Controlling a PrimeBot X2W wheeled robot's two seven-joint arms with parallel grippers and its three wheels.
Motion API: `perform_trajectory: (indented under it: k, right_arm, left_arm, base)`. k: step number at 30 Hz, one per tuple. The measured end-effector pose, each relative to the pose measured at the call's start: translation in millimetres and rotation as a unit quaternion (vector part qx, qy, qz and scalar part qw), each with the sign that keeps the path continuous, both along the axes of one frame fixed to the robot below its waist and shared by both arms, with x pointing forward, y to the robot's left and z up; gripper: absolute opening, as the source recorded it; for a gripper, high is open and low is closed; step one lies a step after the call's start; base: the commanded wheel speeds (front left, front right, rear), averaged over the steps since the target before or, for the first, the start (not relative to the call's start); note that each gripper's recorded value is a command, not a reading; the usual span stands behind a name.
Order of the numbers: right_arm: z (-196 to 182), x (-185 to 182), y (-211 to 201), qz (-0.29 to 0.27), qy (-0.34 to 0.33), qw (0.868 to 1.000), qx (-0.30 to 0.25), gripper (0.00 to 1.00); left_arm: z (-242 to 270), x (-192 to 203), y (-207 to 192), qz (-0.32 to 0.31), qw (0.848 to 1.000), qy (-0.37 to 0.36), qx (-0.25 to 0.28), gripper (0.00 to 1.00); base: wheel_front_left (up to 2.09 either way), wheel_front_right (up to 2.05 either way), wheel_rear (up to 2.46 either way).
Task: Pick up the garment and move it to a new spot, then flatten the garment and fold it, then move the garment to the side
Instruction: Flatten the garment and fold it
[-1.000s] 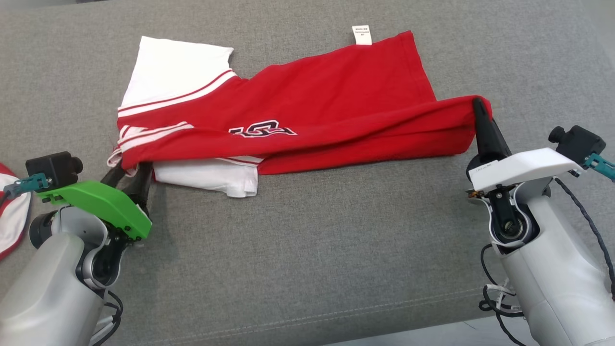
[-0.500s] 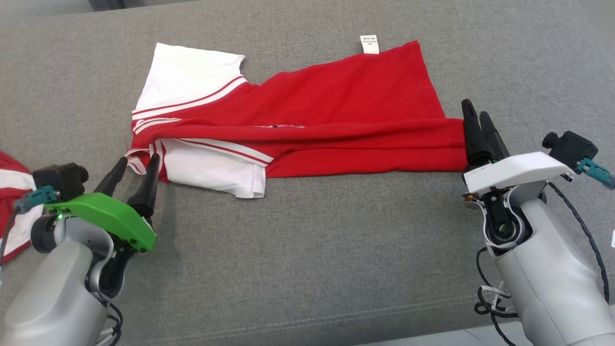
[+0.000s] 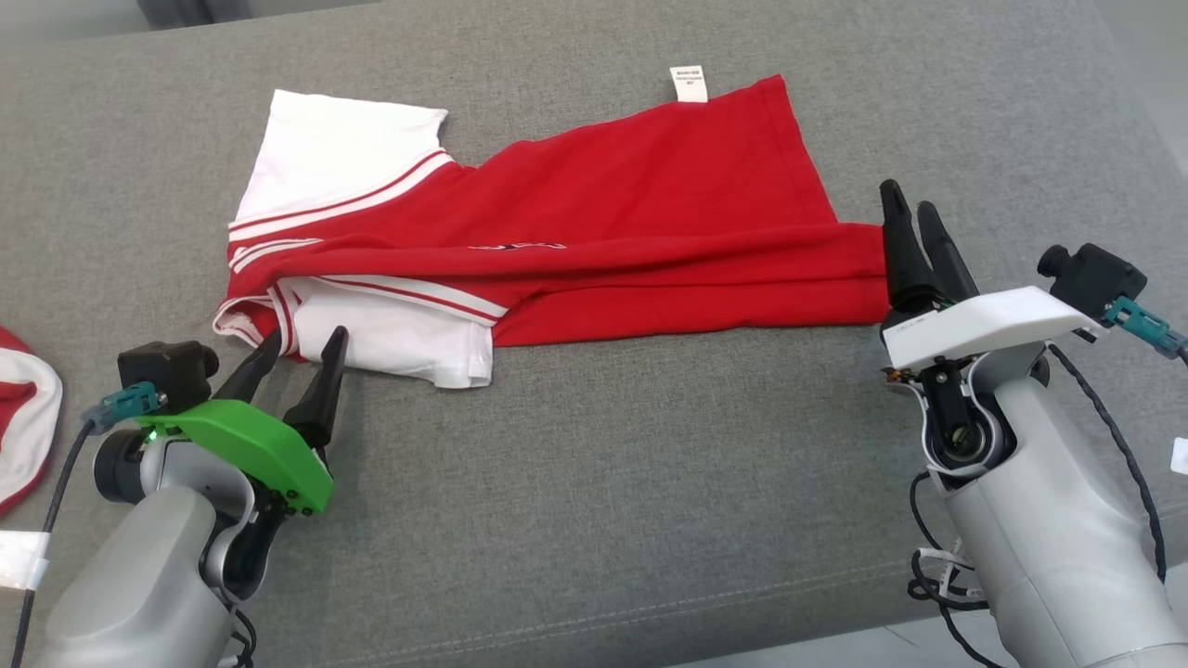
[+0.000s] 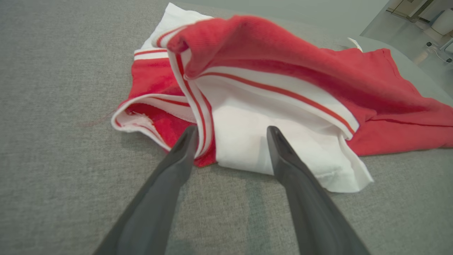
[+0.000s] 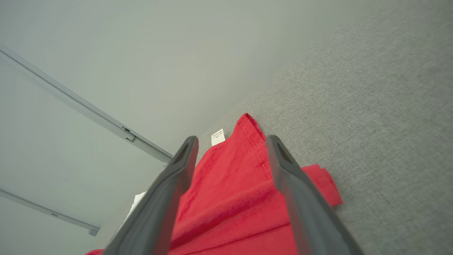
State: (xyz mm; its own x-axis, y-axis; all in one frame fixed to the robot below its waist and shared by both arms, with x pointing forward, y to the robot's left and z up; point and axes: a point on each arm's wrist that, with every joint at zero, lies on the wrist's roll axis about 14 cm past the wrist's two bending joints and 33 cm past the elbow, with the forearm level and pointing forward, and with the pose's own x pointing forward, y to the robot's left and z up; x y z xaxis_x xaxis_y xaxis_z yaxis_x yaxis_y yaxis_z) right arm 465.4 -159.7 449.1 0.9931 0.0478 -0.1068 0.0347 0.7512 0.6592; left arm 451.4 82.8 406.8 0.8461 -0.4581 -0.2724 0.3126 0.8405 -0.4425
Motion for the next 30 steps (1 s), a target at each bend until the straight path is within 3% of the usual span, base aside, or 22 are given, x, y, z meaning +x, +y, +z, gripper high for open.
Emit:
perform_trajectory:
  k: [5,9,12,15,19,30]
  right_arm:
    - [12,-1,-4,-0.005,-0.019,1.000,-0.008,1.00]
    - [20,-5,-17,-0.025,-0.030,0.999,-0.004,1.00]
    - [19,-13,-27,-0.042,-0.028,0.999,0.000,1.00]
    - [16,-21,-30,-0.049,-0.024,0.999,0.002,1.00]
    - [17,-26,-26,-0.047,-0.025,0.999,0.006,1.00]
    - [20,-26,-23,-0.043,-0.033,0.999,0.005,1.00]
  left_arm:
    - [2,8,2,0.014,1.000,-0.013,0.004,1.00]
    - [17,25,23,0.042,0.997,-0.057,0.039,1.00]
    - [30,22,6,0.021,0.997,-0.072,0.016,1.00]
    - [20,-2,-20,-0.013,0.999,-0.052,-0.002,1.00]
    - [4,-26,-23,-0.018,1.000,-0.025,-0.004,1.00]
    - [3,-19,-4,0.020,1.000,-0.020,-0.010,1.00]
  base:
    - [0.00,0.00,0.00]
    - [0.00,0.00,0.00]
    - [0.00,0.00,0.00]
    - [0.00,0.00,0.00]
    - [0.00,0.00,0.00]
    - [0.00,0.00,0.00]
